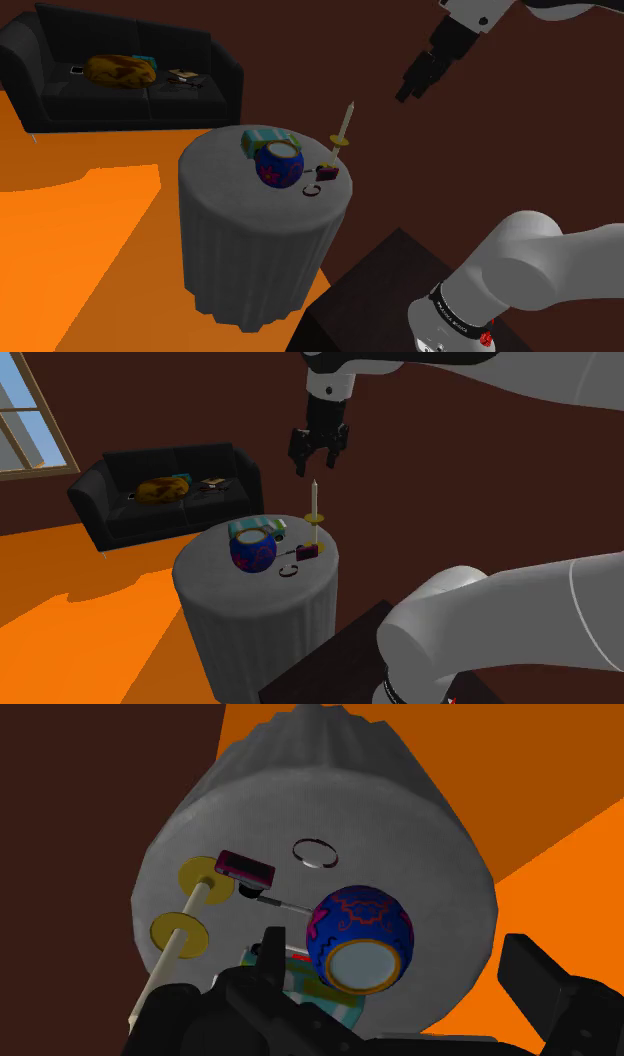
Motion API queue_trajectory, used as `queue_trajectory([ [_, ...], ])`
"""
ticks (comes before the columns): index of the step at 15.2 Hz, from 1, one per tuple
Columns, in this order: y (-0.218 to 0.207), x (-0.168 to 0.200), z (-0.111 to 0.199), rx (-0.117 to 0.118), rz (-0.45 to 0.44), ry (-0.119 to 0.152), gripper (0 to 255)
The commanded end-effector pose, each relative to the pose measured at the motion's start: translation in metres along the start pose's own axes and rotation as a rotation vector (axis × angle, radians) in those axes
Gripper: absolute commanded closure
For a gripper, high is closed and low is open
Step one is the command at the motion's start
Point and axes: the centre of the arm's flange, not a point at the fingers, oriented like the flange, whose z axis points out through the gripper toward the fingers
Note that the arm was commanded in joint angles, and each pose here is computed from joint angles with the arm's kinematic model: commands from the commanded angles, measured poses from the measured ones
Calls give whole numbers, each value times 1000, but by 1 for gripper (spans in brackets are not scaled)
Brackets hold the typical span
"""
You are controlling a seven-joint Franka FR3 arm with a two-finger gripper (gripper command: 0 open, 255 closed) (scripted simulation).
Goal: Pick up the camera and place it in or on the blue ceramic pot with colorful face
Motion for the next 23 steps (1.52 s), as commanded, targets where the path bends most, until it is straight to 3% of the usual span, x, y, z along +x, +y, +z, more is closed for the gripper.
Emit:
queue_trajectory([
  [1,0,0,0,0,0,0,0],
  [23,111,136,257,110,-341,-212,0],
])
